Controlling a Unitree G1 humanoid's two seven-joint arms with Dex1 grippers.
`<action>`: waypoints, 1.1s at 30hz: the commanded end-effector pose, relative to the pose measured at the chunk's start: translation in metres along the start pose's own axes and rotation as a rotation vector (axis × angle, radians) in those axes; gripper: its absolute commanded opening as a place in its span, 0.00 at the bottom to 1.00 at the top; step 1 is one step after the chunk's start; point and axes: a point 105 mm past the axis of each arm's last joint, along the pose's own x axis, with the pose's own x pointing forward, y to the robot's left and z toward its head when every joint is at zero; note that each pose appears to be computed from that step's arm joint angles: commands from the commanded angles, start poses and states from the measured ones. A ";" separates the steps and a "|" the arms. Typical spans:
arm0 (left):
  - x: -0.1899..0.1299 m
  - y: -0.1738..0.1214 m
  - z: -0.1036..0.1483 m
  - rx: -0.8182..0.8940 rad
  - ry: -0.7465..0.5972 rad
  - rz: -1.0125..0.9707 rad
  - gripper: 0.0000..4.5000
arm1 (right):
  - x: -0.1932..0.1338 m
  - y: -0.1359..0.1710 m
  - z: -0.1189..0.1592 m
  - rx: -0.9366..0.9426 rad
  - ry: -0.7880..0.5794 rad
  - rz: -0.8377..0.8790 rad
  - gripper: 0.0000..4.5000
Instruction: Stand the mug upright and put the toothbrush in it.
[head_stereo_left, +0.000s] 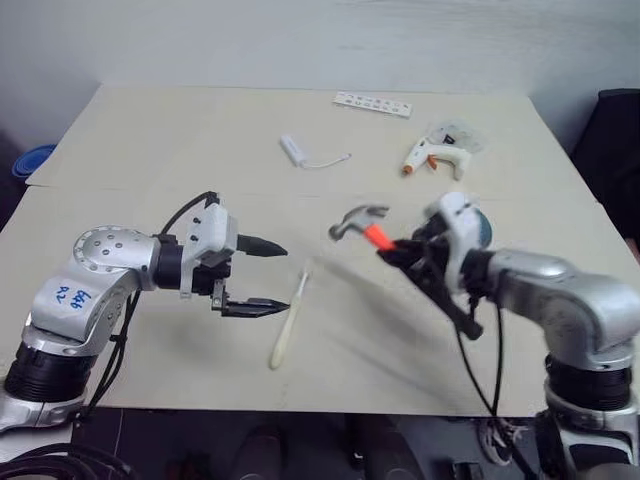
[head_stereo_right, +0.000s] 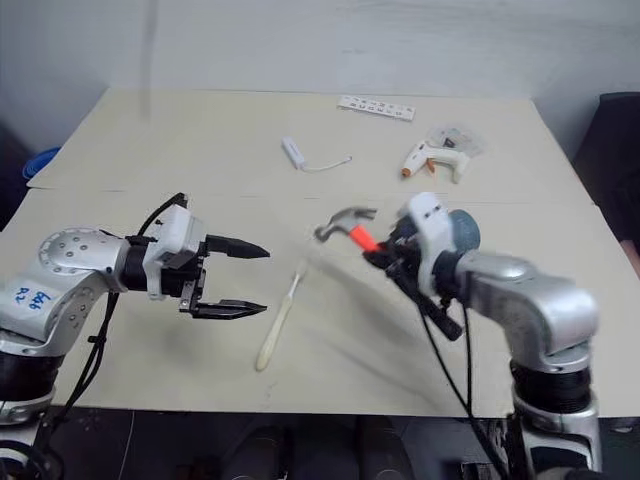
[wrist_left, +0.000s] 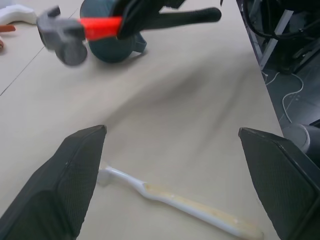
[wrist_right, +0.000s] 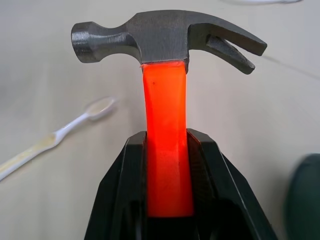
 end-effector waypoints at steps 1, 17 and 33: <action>0.003 0.004 0.006 0.042 -0.012 -0.015 1.00 | -0.035 -0.037 0.024 -0.029 -0.067 -0.194 0.16; 0.026 0.003 0.039 0.094 -0.163 -0.055 1.00 | -0.106 -0.157 -0.079 0.180 -0.071 -0.763 0.16; 0.027 0.002 0.042 0.095 -0.159 -0.047 1.00 | -0.141 -0.210 -0.144 0.343 -0.103 -1.013 0.37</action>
